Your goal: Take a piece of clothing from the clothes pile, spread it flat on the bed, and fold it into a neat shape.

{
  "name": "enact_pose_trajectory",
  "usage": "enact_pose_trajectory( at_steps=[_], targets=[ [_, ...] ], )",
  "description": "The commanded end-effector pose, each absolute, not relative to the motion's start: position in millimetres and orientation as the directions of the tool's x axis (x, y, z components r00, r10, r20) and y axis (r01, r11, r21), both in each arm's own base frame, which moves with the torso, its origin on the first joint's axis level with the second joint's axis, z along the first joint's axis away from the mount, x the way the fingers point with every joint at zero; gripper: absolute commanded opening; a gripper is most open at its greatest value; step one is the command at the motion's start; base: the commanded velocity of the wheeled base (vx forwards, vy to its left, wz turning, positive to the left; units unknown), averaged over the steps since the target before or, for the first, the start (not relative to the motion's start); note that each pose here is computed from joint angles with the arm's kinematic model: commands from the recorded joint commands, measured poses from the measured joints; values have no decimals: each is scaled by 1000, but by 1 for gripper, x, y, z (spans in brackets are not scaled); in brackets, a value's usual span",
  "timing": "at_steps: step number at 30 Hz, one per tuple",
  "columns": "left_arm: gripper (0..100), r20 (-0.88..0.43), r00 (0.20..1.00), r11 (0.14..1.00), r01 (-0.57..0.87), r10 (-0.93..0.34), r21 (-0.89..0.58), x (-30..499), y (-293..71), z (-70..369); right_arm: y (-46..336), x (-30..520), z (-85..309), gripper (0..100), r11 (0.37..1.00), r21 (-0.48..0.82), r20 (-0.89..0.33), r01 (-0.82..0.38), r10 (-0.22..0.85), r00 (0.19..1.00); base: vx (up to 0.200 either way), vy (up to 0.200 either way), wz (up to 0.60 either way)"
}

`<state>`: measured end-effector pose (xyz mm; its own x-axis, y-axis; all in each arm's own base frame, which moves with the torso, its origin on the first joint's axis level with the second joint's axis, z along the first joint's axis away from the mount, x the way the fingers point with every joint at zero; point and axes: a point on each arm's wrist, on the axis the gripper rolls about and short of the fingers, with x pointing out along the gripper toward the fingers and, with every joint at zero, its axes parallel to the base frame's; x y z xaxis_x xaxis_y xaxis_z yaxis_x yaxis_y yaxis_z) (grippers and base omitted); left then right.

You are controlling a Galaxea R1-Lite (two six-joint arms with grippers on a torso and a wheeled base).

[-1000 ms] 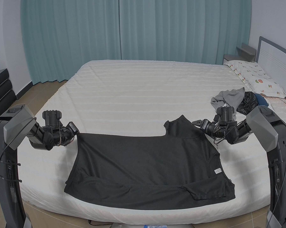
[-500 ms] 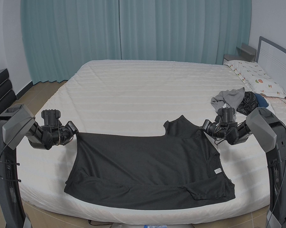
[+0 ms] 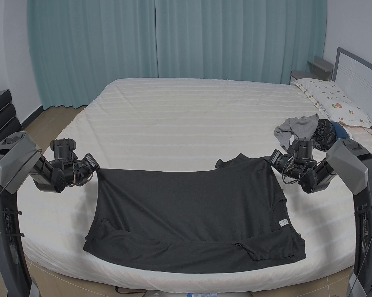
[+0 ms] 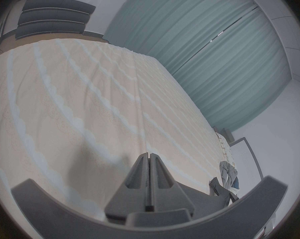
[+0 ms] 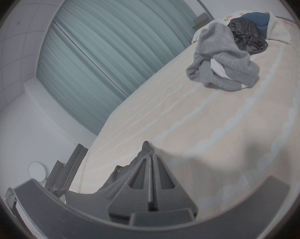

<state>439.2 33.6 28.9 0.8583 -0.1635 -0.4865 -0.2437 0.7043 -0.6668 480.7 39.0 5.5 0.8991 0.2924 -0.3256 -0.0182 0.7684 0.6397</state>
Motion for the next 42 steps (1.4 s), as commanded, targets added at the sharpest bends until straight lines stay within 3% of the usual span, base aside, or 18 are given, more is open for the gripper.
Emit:
enact_pose_trajectory(
  at_steps=[1, 25, 31, 42],
  targets=[
    [0, -475, 866, 704, -240, -155, -668, 438, 36, 35, 33, 468, 4, 0, 758, 652, -324, -4, 283, 903, 0, 0, 0],
    [0, -442, 884, 706, -216, -153, -675, 438, 38, 35, 29, 465, 13, 0, 764, 645, -243, -11, 219, 945, 0, 0, 0],
    [0, -456, 876, 705, -227, -153, -672, 434, 37, 33, 30, 453, 7, 0, 760, 650, -285, -6, 251, 925, 0, 0, 0],
    [0, -446, 882, 710, -216, -153, -670, 420, 36, 50, 9, 417, 33, 0, 741, 671, -290, -19, 286, 913, 0, 0, 0]
  ],
)
